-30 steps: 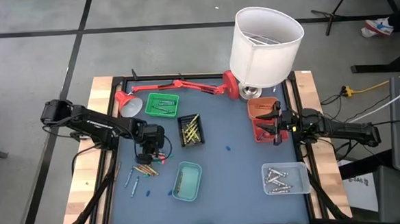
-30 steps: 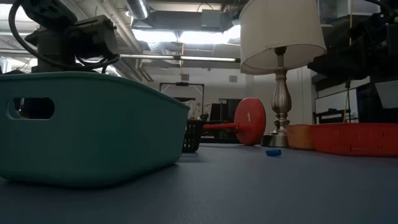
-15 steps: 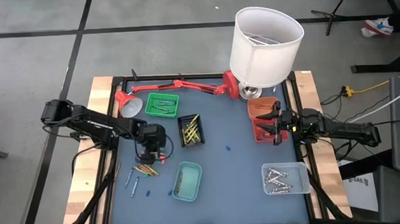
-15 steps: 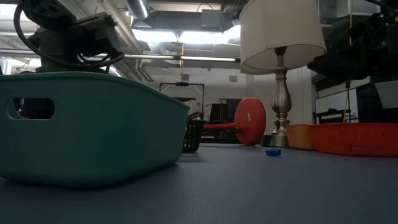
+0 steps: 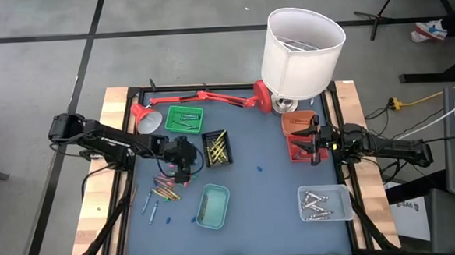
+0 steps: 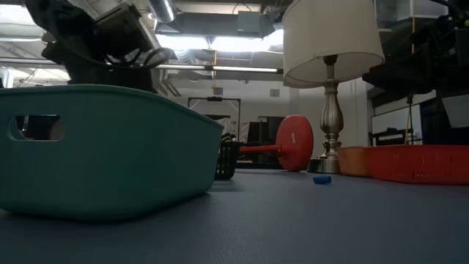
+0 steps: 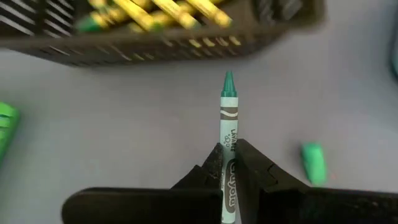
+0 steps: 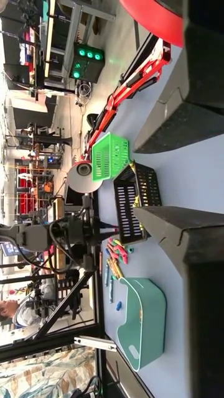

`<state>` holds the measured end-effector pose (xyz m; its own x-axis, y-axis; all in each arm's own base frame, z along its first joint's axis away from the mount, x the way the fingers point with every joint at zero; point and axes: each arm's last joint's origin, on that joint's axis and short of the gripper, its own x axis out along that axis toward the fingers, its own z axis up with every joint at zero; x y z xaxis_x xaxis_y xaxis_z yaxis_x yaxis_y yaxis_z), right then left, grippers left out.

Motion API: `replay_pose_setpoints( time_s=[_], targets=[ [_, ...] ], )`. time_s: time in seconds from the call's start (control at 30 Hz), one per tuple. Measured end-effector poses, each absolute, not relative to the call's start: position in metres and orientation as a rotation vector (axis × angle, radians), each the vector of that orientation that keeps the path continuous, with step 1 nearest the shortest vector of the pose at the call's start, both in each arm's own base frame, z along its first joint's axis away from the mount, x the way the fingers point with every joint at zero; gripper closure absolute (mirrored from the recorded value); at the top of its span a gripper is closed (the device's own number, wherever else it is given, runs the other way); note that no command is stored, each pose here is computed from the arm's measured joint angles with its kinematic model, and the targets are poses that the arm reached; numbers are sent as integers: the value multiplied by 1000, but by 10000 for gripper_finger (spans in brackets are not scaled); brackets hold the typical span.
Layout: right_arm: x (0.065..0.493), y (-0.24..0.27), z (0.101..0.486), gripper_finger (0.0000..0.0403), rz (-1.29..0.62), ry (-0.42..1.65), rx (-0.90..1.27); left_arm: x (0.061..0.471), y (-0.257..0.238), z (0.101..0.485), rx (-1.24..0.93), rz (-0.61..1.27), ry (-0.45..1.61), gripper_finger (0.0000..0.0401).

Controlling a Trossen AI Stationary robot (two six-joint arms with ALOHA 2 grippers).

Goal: Sort crayons
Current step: Put the blue green crayon into the green bin

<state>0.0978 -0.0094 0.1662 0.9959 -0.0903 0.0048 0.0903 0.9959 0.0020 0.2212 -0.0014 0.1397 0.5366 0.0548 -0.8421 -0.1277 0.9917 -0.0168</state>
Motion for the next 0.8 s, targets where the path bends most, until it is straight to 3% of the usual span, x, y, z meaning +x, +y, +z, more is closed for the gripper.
replay_pose_setpoints(
  time_s=[0.33, 0.8],
  targets=[
    [98, -9, 166, 255, -90, -5, 1, 240, 14, 173, -110, 205, 934, 392],
    [98, -9, 166, 256, -91, -5, 2, 236, 44, 207, -98, 339, 1110, 391]
  ],
)
